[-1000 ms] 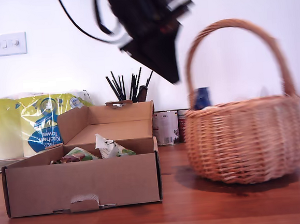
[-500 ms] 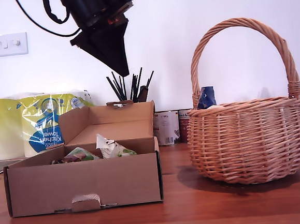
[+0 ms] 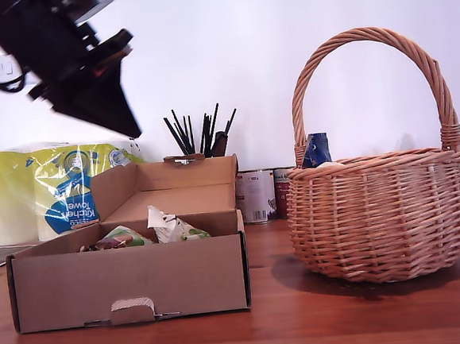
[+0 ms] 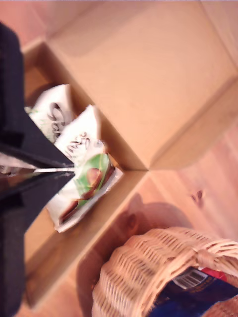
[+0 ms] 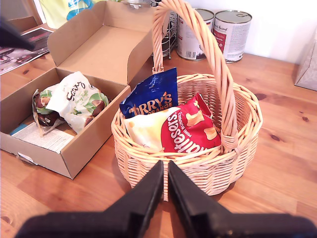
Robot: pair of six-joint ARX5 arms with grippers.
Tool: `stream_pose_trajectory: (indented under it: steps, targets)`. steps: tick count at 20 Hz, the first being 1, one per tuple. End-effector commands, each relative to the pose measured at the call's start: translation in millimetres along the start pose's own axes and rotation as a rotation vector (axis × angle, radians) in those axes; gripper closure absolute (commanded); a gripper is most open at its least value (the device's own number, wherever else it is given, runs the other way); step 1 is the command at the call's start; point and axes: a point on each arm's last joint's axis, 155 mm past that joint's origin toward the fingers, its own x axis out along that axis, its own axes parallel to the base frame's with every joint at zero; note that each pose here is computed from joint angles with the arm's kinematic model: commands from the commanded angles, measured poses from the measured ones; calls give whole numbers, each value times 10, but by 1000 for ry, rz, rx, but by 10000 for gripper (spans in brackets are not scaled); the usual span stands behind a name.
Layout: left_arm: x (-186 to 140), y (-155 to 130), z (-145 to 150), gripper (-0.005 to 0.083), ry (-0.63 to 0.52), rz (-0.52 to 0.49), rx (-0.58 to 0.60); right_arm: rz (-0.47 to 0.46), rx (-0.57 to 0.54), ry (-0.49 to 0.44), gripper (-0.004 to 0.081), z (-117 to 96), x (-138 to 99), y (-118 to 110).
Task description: Move the bags of Easter eggs from the cardboard box on the left into the woven basket on the right side.
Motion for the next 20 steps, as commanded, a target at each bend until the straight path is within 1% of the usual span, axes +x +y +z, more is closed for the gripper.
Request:
stream_pose_trajectory:
  steps: [1,2,3,4,5,6,8,11,13,15,20]
  targets:
    - [44,18,-34,793,7,1,-72,4,1,5,782,-33,15,11]
    - [44,4,-24,695,4,-6,-156,4,1,5,782,-33,15,11]
    - [46,-55,-7,432,0,-30,-192,4,1,5,782,-32,15,11]
    - [52,-93,29,105,-11,-37,-228,4,1,5,782,-32,15,12]
    - [63,-115,55,-17,-19,-36,-247,4,1,4,782,-31,15,12]
    - [78,-106,70,47,-23,-24,-296,4,1,5,782,-32,15,12]
    - [114,-58,67,46,-20,3,-389,4,1,5,782,-32,15,13]
    - [221,10,77,46,-2,32,-481,5,1,5,782,-32,15,13]
    - [347,65,56,46,33,56,-504,8,2,4,782,-31,15,19]
    - [506,87,-8,46,90,67,-514,8,2,4,782,-29,15,20]
    - [885,193,-283,47,248,126,-525,15,3,-3,782,-12,15,33]
